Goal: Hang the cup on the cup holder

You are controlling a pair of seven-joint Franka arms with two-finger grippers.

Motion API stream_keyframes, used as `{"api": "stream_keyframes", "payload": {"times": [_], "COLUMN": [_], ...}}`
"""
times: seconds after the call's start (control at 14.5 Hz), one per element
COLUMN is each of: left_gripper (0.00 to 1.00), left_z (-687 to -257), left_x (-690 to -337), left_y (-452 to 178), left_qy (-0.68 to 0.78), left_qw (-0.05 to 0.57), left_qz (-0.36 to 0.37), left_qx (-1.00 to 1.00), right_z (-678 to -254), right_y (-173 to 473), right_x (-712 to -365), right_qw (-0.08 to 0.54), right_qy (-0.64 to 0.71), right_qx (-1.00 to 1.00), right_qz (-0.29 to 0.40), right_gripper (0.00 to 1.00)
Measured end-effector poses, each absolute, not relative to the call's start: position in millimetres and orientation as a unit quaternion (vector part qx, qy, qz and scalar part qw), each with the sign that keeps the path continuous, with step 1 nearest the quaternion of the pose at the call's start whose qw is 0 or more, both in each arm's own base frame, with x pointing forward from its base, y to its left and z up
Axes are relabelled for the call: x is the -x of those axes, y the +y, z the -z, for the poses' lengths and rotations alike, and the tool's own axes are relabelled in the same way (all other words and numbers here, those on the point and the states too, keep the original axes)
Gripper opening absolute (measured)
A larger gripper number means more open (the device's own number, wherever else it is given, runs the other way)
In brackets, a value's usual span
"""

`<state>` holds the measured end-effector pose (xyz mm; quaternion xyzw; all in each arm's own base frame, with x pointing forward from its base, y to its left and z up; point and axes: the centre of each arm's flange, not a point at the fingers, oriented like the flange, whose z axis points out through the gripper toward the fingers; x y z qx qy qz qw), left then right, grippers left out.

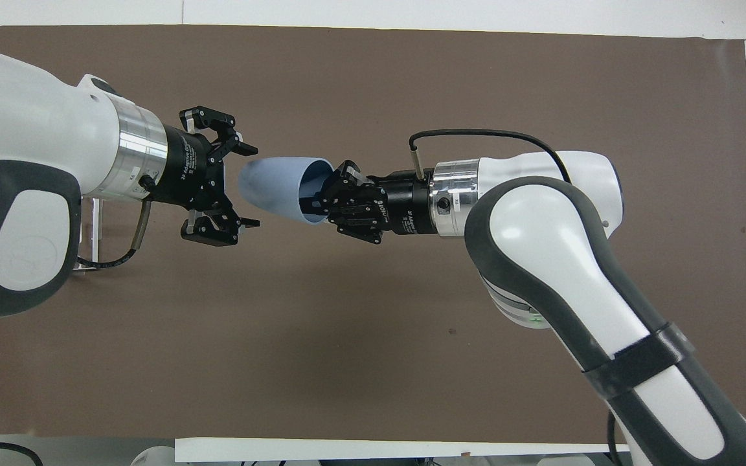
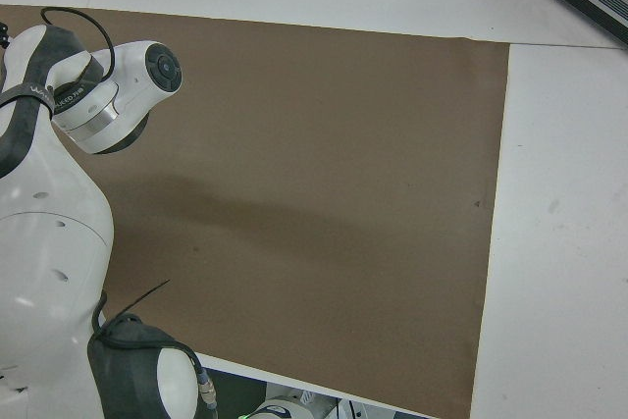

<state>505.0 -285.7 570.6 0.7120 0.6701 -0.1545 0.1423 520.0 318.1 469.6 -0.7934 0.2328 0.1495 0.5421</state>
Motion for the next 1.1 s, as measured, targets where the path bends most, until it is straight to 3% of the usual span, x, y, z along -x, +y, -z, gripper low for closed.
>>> {"api": "stream_keyframes", "payload": {"times": [0.28,0.41,0.83,0.9,1.1], "left_gripper": [0.91,0.69,0.69,0.69,0.69], "left_z": [-569.3,-569.7,-570.7,-570.7,-570.7], "left_x": [-504.9,-504.9,-505.7,-504.8,-500.2], "left_y": [-289.1,-290.0,-292.5,-293.8,-301.7], "left_qy": [0.65,0.62,0.594,0.588,0.578], "left_qw": [0.148,0.155,0.167,0.168,0.167], "left_qz": [0.15,0.143,0.133,0.133,0.134], "left_qx": [-0.73,-0.756,-0.775,-0.78,-0.788], "right_z": [-469.5,-469.0,-469.2,-469.2,-469.6], "right_y": [318.1,318.0,316.2,316.7,319.9], "right_x": [-520.0,-519.2,-519.8,-519.5,-515.9], "right_qw": [0.542,0.541,0.541,0.541,0.541], "right_qy": [0.232,0.23,0.231,0.231,0.219], "right_qx": [0.794,0.795,0.794,0.794,0.795], "right_qz": [-0.149,-0.152,-0.152,-0.152,-0.166], "right_gripper": [0.07,0.07,0.07,0.13,0.42]}}
